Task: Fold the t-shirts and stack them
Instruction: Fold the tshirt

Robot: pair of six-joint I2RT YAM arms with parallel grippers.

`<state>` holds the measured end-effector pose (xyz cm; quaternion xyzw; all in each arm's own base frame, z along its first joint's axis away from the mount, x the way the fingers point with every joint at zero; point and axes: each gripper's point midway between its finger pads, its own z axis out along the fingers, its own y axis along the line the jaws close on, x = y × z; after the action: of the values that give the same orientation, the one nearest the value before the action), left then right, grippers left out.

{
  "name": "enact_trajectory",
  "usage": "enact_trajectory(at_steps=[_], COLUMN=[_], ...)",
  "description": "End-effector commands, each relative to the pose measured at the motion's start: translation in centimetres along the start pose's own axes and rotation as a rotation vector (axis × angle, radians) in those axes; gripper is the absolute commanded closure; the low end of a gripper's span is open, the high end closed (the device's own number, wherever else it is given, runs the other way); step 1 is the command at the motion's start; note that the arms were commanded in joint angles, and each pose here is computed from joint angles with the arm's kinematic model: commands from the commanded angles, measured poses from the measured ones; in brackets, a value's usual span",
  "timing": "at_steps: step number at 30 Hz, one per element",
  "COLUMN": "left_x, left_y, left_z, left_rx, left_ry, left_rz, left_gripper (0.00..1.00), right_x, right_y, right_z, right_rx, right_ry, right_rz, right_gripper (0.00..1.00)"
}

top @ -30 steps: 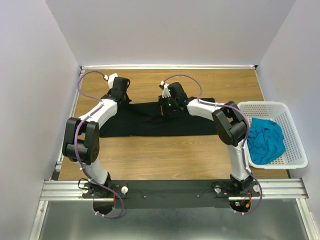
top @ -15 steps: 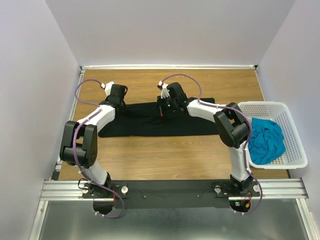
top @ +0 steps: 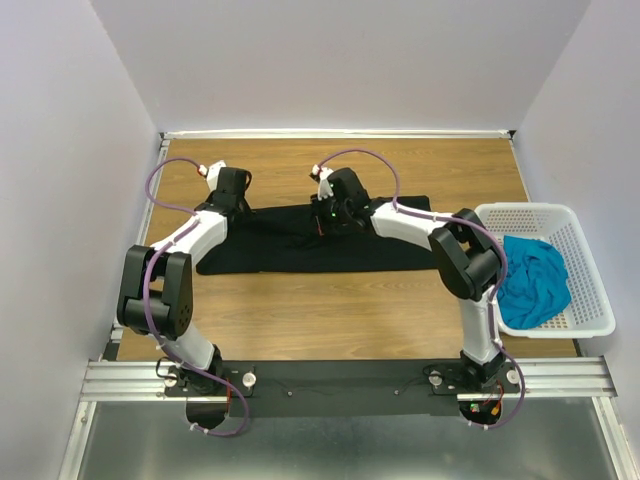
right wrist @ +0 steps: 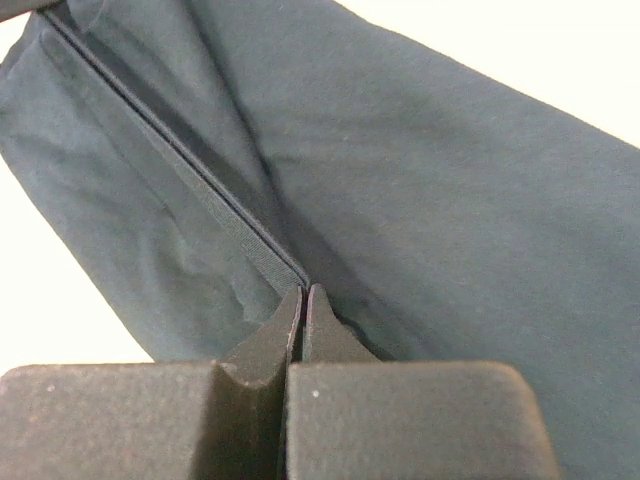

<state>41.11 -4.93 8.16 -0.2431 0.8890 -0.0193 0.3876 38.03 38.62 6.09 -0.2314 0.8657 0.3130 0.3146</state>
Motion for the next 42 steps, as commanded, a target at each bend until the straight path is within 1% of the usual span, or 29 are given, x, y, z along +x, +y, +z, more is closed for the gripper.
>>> enact_trajectory(at_steps=[1,6,9,15,18,21,22,26,27,28,30,31,32,33,34,35,38,42], left_x=[-2.3,-2.8,-2.9,-1.8,-1.0,-0.2,0.1,1.1,1.2,1.0,1.6,1.4,1.5,1.9,1.4,1.4,0.7,1.0], left_y=[-0.9,-1.1,-0.7,0.9,1.7,2.1,2.0,2.7,2.8,2.6,2.9,2.7,2.7,2.7,2.5,2.6,2.5,2.8], left_z=[-0.1,-0.3,-0.4,-0.1,0.0,0.1,0.0,-0.5,-0.6,-1.1,-1.4,-2.0,-2.3,-2.6,-3.4,-3.9,-5.4,-5.9], left_rx=[0.033,0.036,0.022,-0.029,-0.052,-0.058,-0.052,-0.055,-0.052,-0.037,-0.034,-0.014,-0.006,0.005,0.026,0.035,0.061,0.059], left_ry=[-0.053,-0.061,-0.069,-0.057,-0.046,-0.029,-0.024,-0.018,-0.019,-0.029,-0.019,-0.026,-0.026,-0.018,-0.035,-0.041,-0.067,-0.059], left_rz=[-0.008,-0.005,-0.006,-0.027,-0.044,-0.059,-0.073,-0.110,-0.117,-0.128,-0.145,-0.152,-0.159,-0.165,-0.174,-0.177,-0.185,-0.163], left_gripper=[0.96,0.96,0.96,0.95,0.91,0.84,0.81,0.74,0.73,0.71,0.66,0.62,0.51,0.45,0.34,0.30,0.25,0.25], right_x=[-2.1,-2.6,-2.5,-0.2,0.9,2.3,2.8,3.1,3.0,2.9,2.7,2.6,2.5,2.2,2.1,1.8,1.5,1.2], right_y=[-0.9,-0.6,0.4,1.3,1.3,0.8,0.5,0.7,0.6,0.8,0.8,0.9,0.9,1.1,1.2,1.4,2.7,3.9], right_z=[-1.5,-1.9,-1.9,-1.4,-1.1,-0.8,-0.7,-1.0,-1.1,-1.1,-1.4,-1.6,-1.7,-2.2,-2.4,-2.8,-3.4,-4.1], right_rx=[0.103,0.144,0.149,0.177,0.192,0.222,0.230,0.229,0.232,0.229,0.229,0.228,0.230,0.229,0.222,0.215,0.159,0.114], right_ry=[-0.047,-0.062,-0.056,-0.008,0.015,0.039,0.051,0.055,0.052,0.050,0.044,0.042,0.040,0.030,0.027,0.020,0.014,0.005], right_rz=[-0.046,-0.085,-0.129,-0.196,-0.224,-0.241,-0.240,-0.241,-0.240,-0.243,-0.250,-0.253,-0.256,-0.263,-0.266,-0.274,-0.286,-0.283], right_gripper=[0.98,0.98,0.98,0.98,0.97,0.95,0.94,0.90,0.87,0.81,0.74,0.72,0.71,0.71,0.70,0.70,0.68,0.65])
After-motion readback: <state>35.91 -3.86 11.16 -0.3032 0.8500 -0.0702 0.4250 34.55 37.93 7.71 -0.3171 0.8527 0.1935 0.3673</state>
